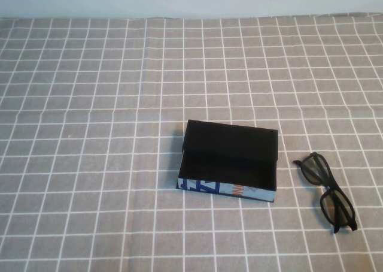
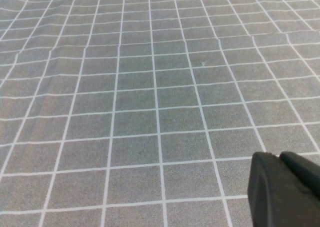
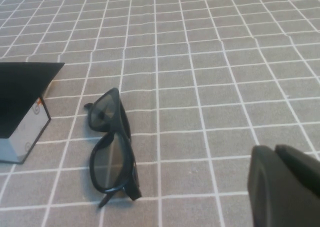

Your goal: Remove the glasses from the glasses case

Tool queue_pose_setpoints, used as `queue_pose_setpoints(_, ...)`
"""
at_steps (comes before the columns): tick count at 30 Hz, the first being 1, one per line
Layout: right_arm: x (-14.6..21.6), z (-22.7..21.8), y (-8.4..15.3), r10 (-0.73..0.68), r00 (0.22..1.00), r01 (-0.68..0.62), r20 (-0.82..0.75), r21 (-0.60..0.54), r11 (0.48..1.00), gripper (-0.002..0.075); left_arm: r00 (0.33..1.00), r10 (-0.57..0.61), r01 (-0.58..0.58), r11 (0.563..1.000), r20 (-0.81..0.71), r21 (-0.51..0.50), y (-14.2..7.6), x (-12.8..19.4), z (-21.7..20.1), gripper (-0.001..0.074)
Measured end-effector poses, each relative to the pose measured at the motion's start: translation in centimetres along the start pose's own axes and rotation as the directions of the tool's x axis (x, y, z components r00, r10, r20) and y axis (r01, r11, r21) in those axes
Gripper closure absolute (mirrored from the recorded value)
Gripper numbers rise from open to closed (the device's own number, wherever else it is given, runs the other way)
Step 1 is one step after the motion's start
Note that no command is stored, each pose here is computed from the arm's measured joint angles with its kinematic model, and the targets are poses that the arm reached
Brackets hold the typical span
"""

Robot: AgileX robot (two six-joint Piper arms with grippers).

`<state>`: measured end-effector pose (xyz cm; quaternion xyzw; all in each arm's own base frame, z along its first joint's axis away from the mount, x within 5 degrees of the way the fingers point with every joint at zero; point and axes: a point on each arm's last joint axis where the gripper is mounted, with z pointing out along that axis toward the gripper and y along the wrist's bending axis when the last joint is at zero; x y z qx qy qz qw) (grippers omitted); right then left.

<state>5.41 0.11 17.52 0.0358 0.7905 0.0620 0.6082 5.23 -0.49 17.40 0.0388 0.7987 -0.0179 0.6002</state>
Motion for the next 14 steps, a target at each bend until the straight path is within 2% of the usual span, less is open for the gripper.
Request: queue_pose_setpoints(14,0.02,0.00,0.07,0.028,1.000,-0.028,-0.003,-0.008,1.000,0.0743,1.000,0.000,0.000,1.000,0.000,0.000,0.00,0.00,0.00,0.0740)
